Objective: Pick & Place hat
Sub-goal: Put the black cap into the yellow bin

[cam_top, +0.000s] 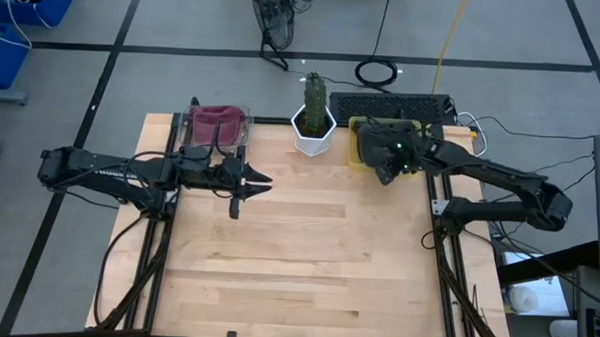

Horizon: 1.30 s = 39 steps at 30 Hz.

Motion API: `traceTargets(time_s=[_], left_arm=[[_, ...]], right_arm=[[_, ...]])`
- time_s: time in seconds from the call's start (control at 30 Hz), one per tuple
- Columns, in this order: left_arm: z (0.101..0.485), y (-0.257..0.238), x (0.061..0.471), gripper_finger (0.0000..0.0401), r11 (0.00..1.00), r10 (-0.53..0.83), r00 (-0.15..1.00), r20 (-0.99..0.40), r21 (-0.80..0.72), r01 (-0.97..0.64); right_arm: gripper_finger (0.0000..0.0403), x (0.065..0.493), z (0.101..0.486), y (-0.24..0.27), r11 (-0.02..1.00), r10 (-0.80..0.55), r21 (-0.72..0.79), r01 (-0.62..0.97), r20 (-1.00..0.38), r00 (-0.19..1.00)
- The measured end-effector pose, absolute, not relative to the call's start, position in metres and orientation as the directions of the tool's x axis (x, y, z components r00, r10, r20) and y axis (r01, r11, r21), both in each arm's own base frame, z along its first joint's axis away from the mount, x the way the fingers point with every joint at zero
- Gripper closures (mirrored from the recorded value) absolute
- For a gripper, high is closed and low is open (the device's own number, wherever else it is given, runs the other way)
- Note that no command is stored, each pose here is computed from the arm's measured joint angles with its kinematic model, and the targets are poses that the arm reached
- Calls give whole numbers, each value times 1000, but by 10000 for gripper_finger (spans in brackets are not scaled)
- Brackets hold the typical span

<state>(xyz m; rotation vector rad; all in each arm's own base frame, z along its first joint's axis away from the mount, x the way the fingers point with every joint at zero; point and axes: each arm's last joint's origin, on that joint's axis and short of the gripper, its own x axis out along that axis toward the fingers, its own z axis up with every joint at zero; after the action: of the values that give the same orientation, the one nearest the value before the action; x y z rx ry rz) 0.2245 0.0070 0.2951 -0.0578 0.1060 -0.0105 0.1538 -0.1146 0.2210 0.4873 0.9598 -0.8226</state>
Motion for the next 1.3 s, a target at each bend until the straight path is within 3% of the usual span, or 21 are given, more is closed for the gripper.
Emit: traceTargets(time_s=[0.3,0.63,1.13,1.3], left_arm=[[295,7,224,311,999,-13,994,-107,-41,9],[294,7,224,311,999,-14,993,-115,-42,9],[294,7,224,311,999,-13,993,-116,-46,8],[294,7,224,311,999,-13,993,-114,-53,7]], right_arm=[[209,172,198,-145,572,-442,-33,820,-854,274],[209,173,170,-165,569,-402,-99,817,-900,171],[209,156,224,-131,607,-499,-49,793,-801,332],[209,156,232,-134,556,-600,-89,827,-732,324]])
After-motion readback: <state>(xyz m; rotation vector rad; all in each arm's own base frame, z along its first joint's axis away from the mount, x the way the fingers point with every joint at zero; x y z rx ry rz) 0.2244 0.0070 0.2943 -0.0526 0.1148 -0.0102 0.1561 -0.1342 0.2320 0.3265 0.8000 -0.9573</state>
